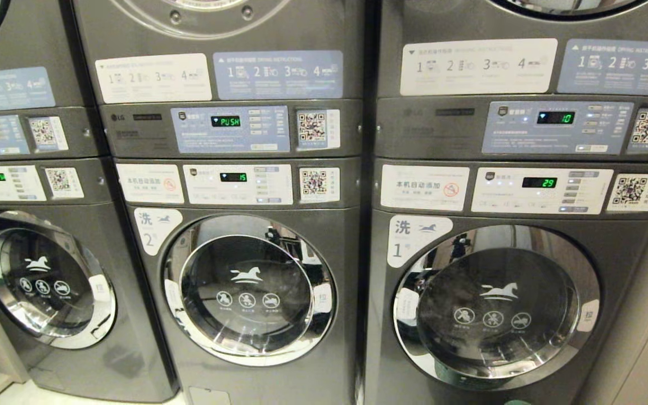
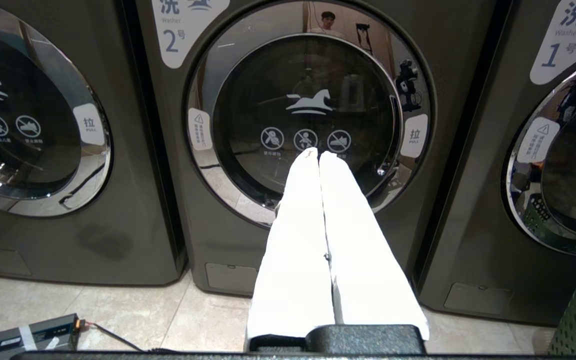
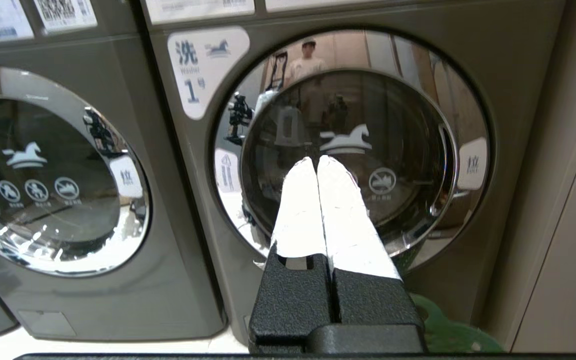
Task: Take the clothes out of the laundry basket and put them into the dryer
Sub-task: Take the clothes out of the basket
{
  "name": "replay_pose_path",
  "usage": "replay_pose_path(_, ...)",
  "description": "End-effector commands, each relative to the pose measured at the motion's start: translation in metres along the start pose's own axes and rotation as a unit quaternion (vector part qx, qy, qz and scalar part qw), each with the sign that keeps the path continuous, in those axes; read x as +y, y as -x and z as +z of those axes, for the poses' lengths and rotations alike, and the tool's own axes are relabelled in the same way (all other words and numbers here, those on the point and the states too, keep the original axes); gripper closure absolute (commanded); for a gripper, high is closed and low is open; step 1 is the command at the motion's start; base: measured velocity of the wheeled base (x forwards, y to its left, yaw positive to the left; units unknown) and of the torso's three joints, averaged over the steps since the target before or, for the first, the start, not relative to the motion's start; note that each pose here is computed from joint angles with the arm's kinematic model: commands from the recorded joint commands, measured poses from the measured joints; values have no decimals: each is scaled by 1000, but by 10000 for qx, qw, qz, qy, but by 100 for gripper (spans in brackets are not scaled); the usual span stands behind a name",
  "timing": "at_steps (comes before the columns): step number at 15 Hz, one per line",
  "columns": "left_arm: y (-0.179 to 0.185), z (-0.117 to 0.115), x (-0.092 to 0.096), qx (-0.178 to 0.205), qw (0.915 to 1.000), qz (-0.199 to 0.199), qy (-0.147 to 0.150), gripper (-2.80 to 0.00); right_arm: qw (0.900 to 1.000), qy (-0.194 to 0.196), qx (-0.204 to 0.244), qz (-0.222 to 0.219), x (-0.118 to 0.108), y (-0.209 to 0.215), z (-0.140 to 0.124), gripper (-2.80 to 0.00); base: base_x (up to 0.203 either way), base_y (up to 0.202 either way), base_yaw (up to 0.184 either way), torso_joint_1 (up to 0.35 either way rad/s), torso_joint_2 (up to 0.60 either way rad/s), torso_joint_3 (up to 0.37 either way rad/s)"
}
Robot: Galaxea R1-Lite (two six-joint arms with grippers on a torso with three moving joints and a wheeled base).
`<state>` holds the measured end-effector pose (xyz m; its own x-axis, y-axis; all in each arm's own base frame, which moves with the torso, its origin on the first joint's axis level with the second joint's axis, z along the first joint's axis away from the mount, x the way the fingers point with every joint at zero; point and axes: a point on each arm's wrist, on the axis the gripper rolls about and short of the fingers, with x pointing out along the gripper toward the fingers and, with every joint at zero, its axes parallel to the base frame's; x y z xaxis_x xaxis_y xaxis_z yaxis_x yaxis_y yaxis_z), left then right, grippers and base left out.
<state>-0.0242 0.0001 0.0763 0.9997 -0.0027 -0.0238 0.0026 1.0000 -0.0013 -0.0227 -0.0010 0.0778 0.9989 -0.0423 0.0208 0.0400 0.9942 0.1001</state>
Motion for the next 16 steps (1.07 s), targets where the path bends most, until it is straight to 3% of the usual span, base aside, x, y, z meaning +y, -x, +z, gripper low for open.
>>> replay_pose_path(1, 0, 0, 0, -4, 10000, 4, 1, 0, 10000, -1, 28, 2, 0, 0, -2, 0, 0, 0, 0, -144, 467, 317)
replay_pose_path(4, 0, 0, 0, -2, 10000, 3, 1, 0, 10000, -1, 28, 2, 0, 0, -2, 0, 0, 0, 0, -123, 445, 314)
replay_pose_path(16, 0, 0, 0, 4, 10000, 6, 1, 0, 10000, -1, 28, 2, 0, 0, -2, 0, 0, 0, 0, -15, 49, 34)
